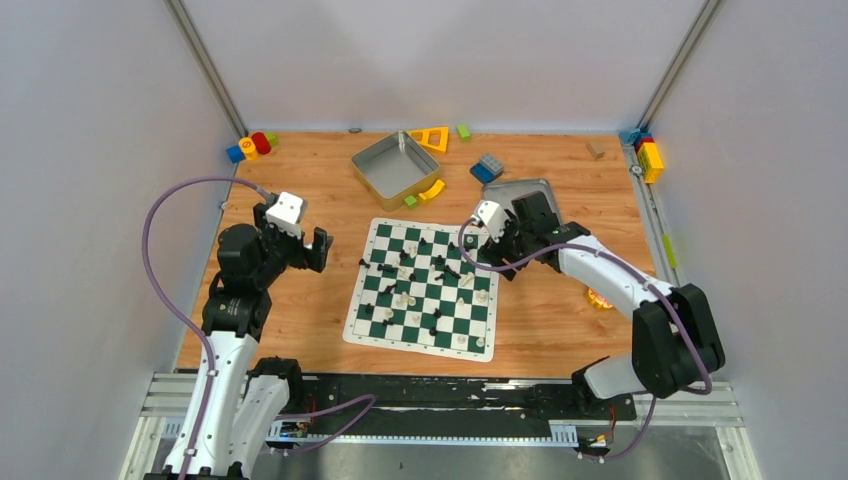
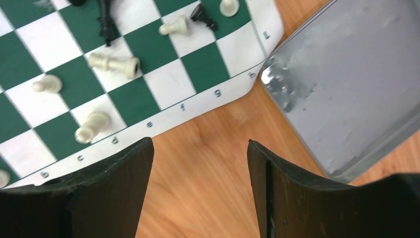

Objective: Set up the chess pieces on the board
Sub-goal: Move the chessboard to the center of the board.

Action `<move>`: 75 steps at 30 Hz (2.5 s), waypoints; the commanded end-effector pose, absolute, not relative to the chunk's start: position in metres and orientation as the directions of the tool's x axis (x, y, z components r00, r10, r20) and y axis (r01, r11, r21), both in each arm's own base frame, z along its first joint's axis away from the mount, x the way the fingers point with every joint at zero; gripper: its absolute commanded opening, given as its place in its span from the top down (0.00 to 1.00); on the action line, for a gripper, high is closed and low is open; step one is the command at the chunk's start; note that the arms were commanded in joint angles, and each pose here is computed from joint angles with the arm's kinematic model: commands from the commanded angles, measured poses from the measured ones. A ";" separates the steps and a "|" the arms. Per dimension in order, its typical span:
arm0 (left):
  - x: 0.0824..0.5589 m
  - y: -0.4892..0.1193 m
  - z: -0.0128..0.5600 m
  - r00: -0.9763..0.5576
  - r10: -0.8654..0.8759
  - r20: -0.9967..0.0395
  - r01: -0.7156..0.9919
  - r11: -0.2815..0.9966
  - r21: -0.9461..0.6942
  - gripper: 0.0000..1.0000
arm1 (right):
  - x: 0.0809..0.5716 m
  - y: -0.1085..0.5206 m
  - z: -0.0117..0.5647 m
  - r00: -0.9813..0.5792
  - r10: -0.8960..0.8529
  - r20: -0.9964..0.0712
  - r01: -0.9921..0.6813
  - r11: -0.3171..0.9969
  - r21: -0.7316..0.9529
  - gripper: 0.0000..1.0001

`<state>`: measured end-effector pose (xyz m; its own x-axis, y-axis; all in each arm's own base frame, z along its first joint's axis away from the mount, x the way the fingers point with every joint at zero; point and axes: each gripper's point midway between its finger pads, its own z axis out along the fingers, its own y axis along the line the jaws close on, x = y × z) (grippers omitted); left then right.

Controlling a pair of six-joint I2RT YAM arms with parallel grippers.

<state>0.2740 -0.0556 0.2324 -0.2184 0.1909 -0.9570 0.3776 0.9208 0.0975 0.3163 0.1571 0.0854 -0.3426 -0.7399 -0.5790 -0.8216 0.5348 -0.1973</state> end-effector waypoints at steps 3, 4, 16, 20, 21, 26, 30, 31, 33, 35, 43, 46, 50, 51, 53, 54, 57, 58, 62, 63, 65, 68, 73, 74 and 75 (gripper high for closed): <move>0.276 -0.057 0.237 -0.193 0.205 -0.960 0.391 0.913 0.117 0.00 | 0.256 0.173 0.092 -0.332 -0.714 -0.617 -0.880 0.469 -0.070 0.30; 0.276 -0.056 0.238 -0.192 0.205 -0.960 0.390 0.913 0.117 0.00 | 0.247 0.178 0.095 -0.312 -0.713 -0.628 -0.893 0.445 -0.062 0.31; 0.282 -0.051 0.237 -0.209 0.197 -0.958 0.359 0.927 0.112 0.00 | 0.184 0.256 0.100 -0.032 -0.762 -0.646 -0.981 0.147 -0.125 0.39; 0.284 -0.047 0.239 -0.212 0.192 -0.958 0.334 0.936 0.114 0.00 | 0.175 0.283 0.090 0.077 -0.784 -0.616 -0.982 0.048 -0.184 0.40; 0.284 -0.047 0.240 -0.212 0.192 -0.958 0.329 0.937 0.115 0.00 | 0.174 0.290 0.086 0.106 -0.786 -0.609 -0.979 0.025 -0.202 0.40; 0.285 -0.043 0.241 -0.212 0.191 -0.958 0.312 0.943 0.119 0.00 | 0.174 0.324 0.087 0.203 -0.774 -0.599 -0.963 -0.049 -0.264 0.42; 0.287 -0.038 0.243 -0.213 0.186 -0.959 0.280 0.952 0.122 0.00 | 0.174 0.349 0.093 0.251 -0.752 -0.609 -0.954 -0.086 -0.287 0.43; 0.287 -0.037 0.244 -0.211 0.184 -0.960 0.273 0.954 0.123 0.00 | 0.174 0.355 0.093 0.261 -0.748 -0.611 -0.952 -0.095 -0.290 0.43; 0.289 -0.034 0.245 -0.212 0.180 -0.961 0.253 0.959 0.124 0.00 | 0.174 0.366 0.093 0.276 -0.743 -0.610 -0.949 -0.111 -0.295 0.43; 0.290 -0.032 0.246 -0.212 0.176 -0.961 0.240 0.963 0.123 0.00 | 0.175 0.376 0.090 0.289 -0.740 -0.607 -0.946 -0.122 -0.301 0.44; 0.292 -0.021 0.252 -0.206 0.164 -0.965 0.173 0.976 0.129 0.00 | 0.182 0.404 0.067 0.339 -0.748 -0.571 -0.922 -0.145 -0.358 0.46; 0.292 -0.022 0.251 -0.206 0.163 -0.965 0.175 0.976 0.128 0.00 | 0.181 0.406 0.057 0.354 -0.757 -0.549 -0.916 -0.164 -0.365 0.46; 0.291 -0.023 0.251 -0.205 0.165 -0.965 0.184 0.975 0.127 0.00 | 0.176 0.404 0.046 0.373 -0.766 -0.523 -0.910 -0.191 -0.369 0.46; 0.291 -0.023 0.251 -0.203 0.165 -0.965 0.185 0.974 0.128 0.00 | 0.172 0.404 0.044 0.379 -0.767 -0.518 -0.908 -0.201 -0.368 0.46; 0.291 -0.023 0.251 -0.202 0.166 -0.965 0.186 0.974 0.129 0.00 | 0.167 0.402 0.041 0.388 -0.768 -0.509 -0.906 -0.214 -0.366 0.46; 0.291 -0.024 0.251 -0.201 0.167 -0.965 0.187 0.974 0.129 0.00 | 0.164 0.401 0.038 0.393 -0.769 -0.505 -0.904 -0.224 -0.363 0.46; 0.290 -0.024 0.251 -0.200 0.168 -0.965 0.189 0.973 0.130 0.00 | 0.153 0.396 0.030 0.405 -0.773 -0.487 -0.902 -0.251 -0.351 0.47; 0.290 -0.024 0.251 -0.201 0.169 -0.965 0.191 0.973 0.131 0.00 | 0.149 0.394 0.028 0.410 -0.774 -0.482 -0.901 -0.260 -0.347 0.47; 0.290 -0.025 0.251 -0.199 0.170 -0.965 0.194 0.972 0.131 0.00 | 0.136 0.387 0.020 0.417 -0.779 -0.469 -0.901 -0.287 -0.324 0.47; 0.290 -0.025 0.251 -0.199 0.170 -0.965 0.195 0.972 0.131 0.00 | 0.133 0.386 0.018 0.417 -0.780 -0.467 -0.902 -0.293 -0.317 0.47; 0.290 -0.025 0.251 -0.199 0.171 -0.965 0.197 0.972 0.132 0.00 | 0.126 0.384 0.016 0.420 -0.778 -0.467 -0.902 -0.303 -0.306 0.47; 0.290 -0.025 0.251 -0.200 0.172 -0.965 0.199 0.971 0.132 0.00 | 0.119 0.382 0.014 0.429 -0.777 -0.461 -0.899 -0.319 -0.300 0.47; 0.289 -0.026 0.250 -0.200 0.174 -0.964 0.203 0.970 0.133 0.00 | 0.110 0.379 0.017 0.443 -0.768 -0.463 -0.894 -0.341 -0.290 0.47; 0.289 -0.026 0.250 -0.199 0.175 -0.964 0.204 0.970 0.134 0.00 | 0.109 0.379 0.017 0.444 -0.767 -0.464 -0.894 -0.342 -0.290 0.47; 0.289 -0.026 0.251 -0.197 0.176 -0.965 0.205 0.969 0.135 0.00 | 0.107 0.379 0.019 0.447 -0.765 -0.464 -0.893 -0.347 -0.288 0.47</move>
